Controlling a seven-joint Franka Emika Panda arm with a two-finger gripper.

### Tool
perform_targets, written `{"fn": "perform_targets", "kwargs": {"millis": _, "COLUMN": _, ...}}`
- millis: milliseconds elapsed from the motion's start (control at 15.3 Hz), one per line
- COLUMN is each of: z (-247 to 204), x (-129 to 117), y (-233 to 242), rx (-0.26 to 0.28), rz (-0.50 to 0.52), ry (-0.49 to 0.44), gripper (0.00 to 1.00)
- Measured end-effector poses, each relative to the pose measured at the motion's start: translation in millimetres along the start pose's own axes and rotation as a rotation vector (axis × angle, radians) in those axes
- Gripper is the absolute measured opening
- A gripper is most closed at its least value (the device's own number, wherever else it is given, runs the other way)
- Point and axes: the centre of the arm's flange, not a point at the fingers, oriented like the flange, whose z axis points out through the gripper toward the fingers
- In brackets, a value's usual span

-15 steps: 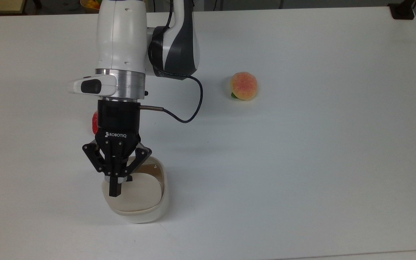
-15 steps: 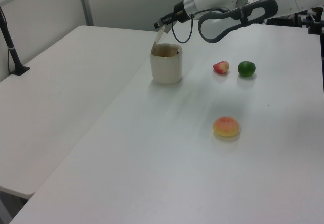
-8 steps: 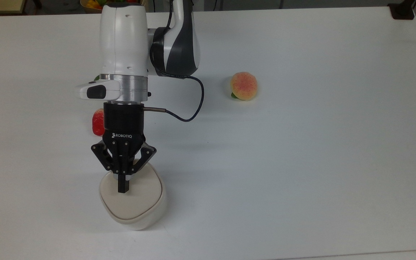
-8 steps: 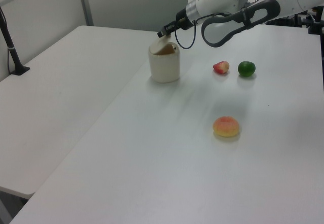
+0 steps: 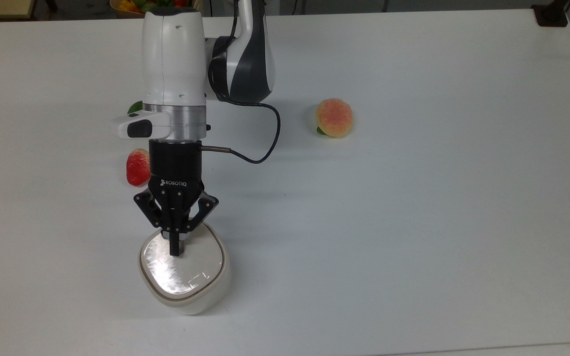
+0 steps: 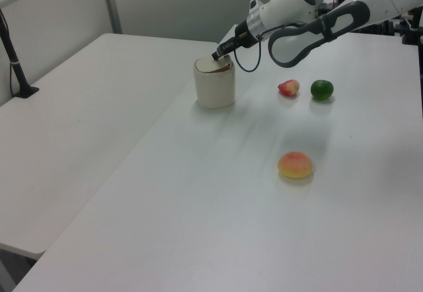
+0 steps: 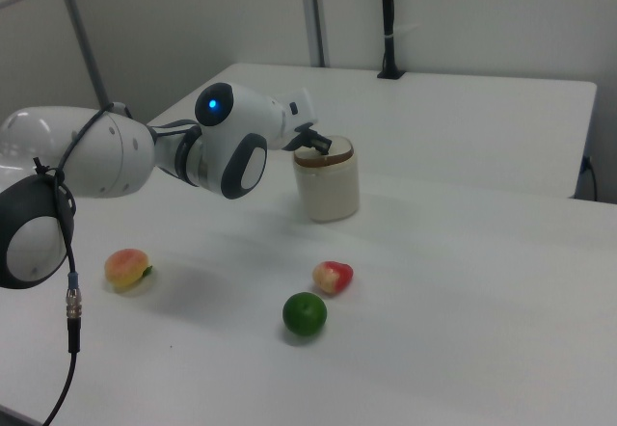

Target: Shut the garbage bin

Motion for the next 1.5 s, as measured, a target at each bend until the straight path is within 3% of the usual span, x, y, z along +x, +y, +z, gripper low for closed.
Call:
{"fn": "perform_targets", "kwargs": {"millis": 1045, "z": -1.5, "x": -13.0, "y": 7.9, "rx": -0.017, "rz": -0.037, "ry": -0.031, "gripper": 0.01}}
{"fn": "perform_targets", "kwargs": {"millis": 1306, "z": -7.4, "x": -8.1, "y": 6.2, "rx": -0.018, "rz": -0.037, "ry": -0.045, "gripper": 0.01}}
{"fn": "perform_targets", "kwargs": {"millis": 1502, "z": -30.7, "x": 13.0, "y": 0.4, "rx": -0.022, "rz": -0.039, "ry": -0.11, "gripper": 0.01}}
